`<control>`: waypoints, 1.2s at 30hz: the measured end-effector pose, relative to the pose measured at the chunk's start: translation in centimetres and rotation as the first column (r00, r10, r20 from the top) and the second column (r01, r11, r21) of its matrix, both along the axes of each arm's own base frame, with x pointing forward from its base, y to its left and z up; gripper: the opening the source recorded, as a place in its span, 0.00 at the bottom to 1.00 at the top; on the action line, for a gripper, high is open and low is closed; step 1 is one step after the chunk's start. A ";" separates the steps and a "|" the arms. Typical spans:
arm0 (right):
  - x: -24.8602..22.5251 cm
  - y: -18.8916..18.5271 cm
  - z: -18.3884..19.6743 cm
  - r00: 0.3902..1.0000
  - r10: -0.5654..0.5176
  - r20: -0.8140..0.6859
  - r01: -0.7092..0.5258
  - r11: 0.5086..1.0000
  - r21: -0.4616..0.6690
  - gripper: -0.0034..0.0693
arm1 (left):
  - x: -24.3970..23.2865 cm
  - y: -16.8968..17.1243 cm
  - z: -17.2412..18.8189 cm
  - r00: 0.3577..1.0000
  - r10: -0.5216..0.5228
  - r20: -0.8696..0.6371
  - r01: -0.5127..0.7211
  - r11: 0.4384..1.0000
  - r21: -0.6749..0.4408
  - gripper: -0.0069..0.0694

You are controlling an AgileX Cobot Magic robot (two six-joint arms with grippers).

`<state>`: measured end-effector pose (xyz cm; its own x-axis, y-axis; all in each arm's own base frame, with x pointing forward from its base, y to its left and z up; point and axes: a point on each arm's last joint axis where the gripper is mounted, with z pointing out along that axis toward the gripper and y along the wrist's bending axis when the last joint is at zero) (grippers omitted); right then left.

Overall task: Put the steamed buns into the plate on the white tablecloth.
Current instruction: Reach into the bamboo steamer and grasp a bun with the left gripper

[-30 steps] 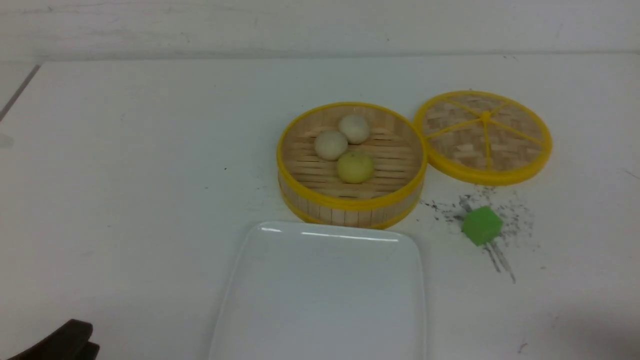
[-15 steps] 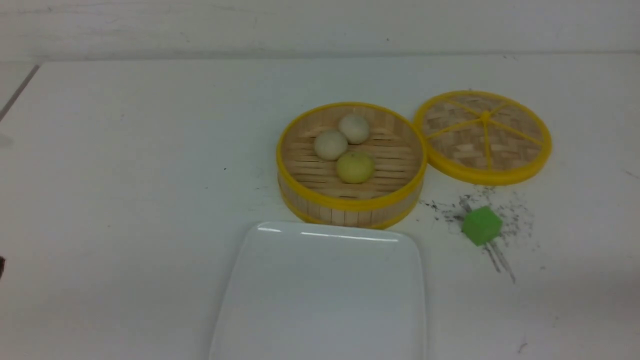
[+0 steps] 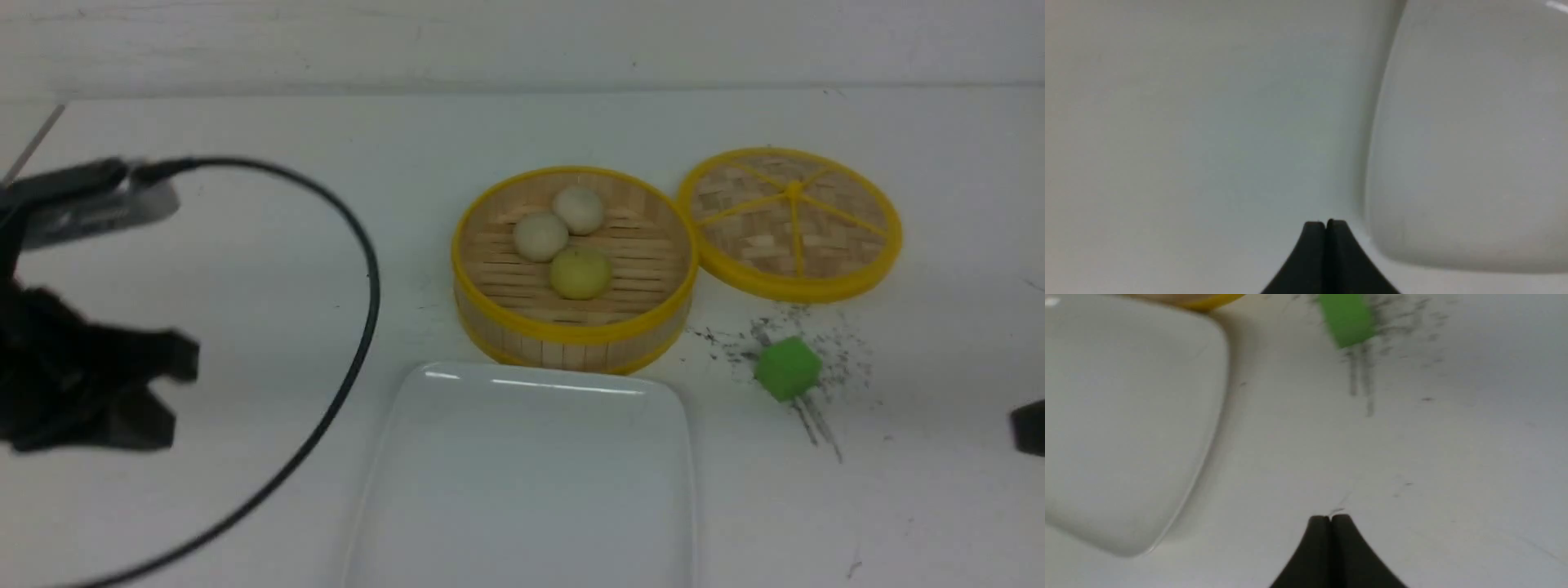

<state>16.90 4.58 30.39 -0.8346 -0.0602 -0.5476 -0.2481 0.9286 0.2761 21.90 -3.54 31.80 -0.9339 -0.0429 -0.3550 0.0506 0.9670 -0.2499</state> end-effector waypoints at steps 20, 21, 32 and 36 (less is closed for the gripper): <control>2.8 1.0 -2.3 0.972 0.160 -0.173 -0.161 0.987 0.006 0.05 | 20.6 -18.1 -1.3 0.949 -0.306 0.073 0.301 0.951 0.076 0.49; 2.8 1.0 -2.3 0.972 0.160 -0.173 -0.162 0.987 0.003 0.05 | 21.4 -19.2 -2.1 0.945 -0.318 0.082 0.312 0.947 0.079 0.54; 2.9 1.0 -2.3 0.972 0.159 -0.171 -0.161 0.987 0.005 0.06 | 24.7 -22.2 -6.6 0.935 -0.336 0.116 0.327 0.941 0.085 0.65; 3.0 1.0 -2.3 0.976 0.151 -0.155 -0.152 0.988 0.006 0.07 | 25.3 -22.2 -8.8 0.942 -0.327 0.079 0.318 0.941 0.114 0.57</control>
